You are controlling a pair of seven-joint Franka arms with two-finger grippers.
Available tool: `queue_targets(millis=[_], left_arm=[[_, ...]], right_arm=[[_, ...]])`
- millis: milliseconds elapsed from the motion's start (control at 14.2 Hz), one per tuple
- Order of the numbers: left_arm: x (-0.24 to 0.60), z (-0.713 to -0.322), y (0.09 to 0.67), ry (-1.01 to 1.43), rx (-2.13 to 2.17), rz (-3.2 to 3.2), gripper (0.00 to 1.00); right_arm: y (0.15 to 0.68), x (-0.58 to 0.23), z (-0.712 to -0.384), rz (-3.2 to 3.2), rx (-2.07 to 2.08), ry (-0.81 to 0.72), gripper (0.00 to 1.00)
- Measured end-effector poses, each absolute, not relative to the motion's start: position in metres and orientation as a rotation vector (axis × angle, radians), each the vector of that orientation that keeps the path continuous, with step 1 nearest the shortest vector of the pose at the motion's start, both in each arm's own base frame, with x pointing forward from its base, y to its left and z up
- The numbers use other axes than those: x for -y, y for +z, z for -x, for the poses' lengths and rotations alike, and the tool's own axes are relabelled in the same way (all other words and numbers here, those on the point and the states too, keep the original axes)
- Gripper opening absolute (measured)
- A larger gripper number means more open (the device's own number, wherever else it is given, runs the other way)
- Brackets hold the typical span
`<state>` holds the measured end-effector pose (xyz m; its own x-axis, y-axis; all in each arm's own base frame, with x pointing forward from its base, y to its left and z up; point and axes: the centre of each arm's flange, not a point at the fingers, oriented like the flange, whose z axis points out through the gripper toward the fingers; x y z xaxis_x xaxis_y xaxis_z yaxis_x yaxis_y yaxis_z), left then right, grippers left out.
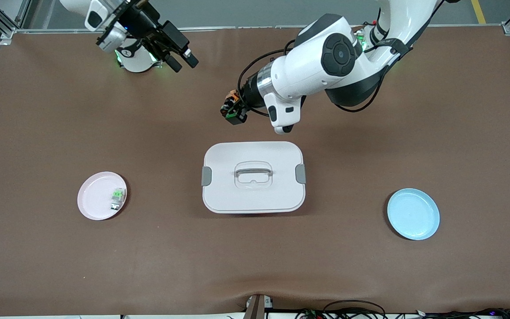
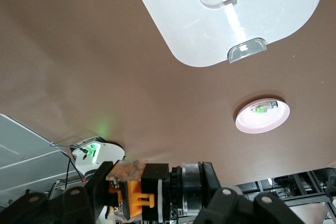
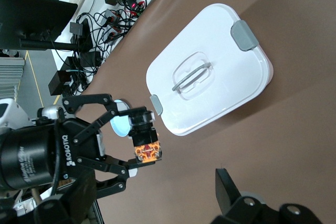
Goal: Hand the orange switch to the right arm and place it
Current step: 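Hold the switch with the left gripper while the right gripper reaches it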
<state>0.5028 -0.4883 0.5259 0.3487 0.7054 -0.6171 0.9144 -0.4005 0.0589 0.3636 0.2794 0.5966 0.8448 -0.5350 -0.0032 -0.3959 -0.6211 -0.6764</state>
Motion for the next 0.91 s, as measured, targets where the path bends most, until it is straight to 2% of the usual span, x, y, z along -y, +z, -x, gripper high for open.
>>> queue_targets(millis=[281, 633, 914], left_arm=[[0.487, -0.506, 0.526, -0.715, -1.424, -2.212, 0.72], [0.479, -0.516, 0.526, -0.697, -1.444, -2.194, 0.72], [0.478, -0.518, 0.525, -0.696, -1.450, -2.191, 0.72]], right_arm=[[0.569, -0.318, -0.356, 2.295, -0.712, -0.289, 1.00], [0.529, -0.333, -0.376, 2.283, -0.755, -0.281, 1.00], [0.520, -0.339, -0.389, 2.275, -0.767, -0.262, 1.00]])
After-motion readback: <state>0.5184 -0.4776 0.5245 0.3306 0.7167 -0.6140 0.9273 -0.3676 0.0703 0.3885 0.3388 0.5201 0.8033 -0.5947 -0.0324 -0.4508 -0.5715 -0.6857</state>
